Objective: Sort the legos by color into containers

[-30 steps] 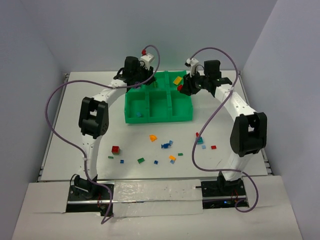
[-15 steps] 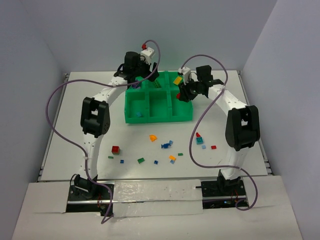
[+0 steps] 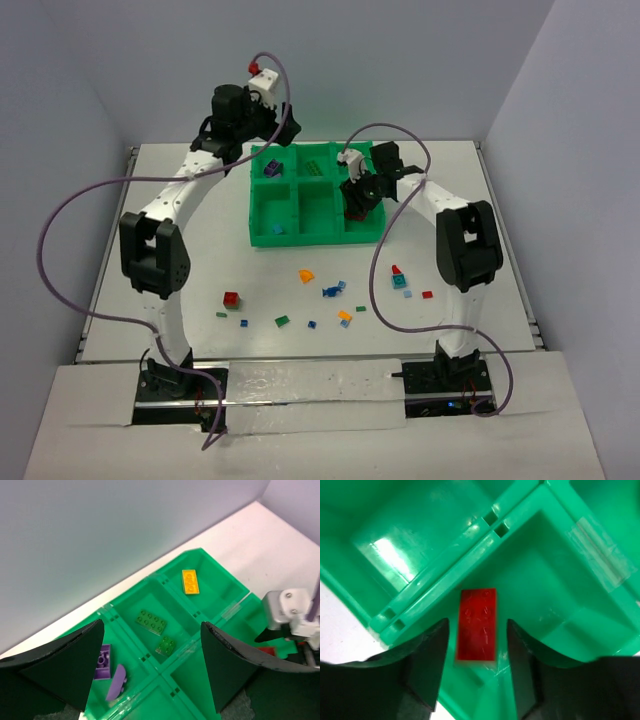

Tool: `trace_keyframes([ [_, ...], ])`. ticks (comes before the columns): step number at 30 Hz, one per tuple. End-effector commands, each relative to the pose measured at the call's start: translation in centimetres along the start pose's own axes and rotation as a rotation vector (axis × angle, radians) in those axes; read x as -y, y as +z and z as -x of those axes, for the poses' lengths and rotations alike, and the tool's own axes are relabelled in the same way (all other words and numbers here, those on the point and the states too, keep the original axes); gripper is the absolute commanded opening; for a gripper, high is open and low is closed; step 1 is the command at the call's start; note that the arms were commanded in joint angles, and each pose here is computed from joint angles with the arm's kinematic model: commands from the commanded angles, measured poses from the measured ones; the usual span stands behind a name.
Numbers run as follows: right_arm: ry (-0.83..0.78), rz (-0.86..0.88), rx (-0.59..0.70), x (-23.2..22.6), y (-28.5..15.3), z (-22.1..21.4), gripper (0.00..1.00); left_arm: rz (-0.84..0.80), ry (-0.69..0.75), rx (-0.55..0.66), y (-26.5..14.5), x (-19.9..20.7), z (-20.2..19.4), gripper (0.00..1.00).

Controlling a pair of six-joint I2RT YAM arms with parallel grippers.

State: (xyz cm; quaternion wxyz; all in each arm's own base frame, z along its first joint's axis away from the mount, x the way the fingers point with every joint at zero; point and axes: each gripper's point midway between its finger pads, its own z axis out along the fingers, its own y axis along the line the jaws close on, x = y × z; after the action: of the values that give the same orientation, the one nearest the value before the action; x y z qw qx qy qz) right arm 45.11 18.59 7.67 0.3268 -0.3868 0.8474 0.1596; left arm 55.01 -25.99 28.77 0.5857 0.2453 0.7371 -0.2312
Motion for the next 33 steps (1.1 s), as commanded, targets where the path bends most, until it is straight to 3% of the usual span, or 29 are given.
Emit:
trace_keyframes([
  [1,-0.023,-0.089,0.070,1.5,-1.2,3.0,0.62,0.015,-0.014,0.074,-2.8,-0.4,3.3,0.88],
  [6,-0.001,-0.116,0.094,1.0,-4.7,4.1,0.77,0.029,-0.013,0.080,-4.4,-0.9,3.3,0.88],
  [10,0.047,-0.130,0.117,0.1,-9.4,4.4,0.77,0.037,-0.001,0.079,-5.3,-1.1,3.0,0.88],
  [16,0.078,-0.100,-0.071,-4.3,-14.4,-4.3,0.69,0.084,-0.007,0.056,-7.7,-2.6,1.3,0.88],
  [21,0.265,-0.061,-0.260,-8.2,-15.7,-10.7,0.66,0.115,-0.017,0.033,-8.9,-3.6,0.2,0.88],
  [25,0.341,-0.045,-0.288,-10.0,-15.9,-13.0,0.77,0.128,0.014,0.024,-9.6,-4.2,-0.2,0.88],
  [33,0.454,-0.072,-0.367,-10.0,-14.4,-15.2,0.79,0.155,0.023,0.014,-10.9,-4.6,-0.7,0.88],
])
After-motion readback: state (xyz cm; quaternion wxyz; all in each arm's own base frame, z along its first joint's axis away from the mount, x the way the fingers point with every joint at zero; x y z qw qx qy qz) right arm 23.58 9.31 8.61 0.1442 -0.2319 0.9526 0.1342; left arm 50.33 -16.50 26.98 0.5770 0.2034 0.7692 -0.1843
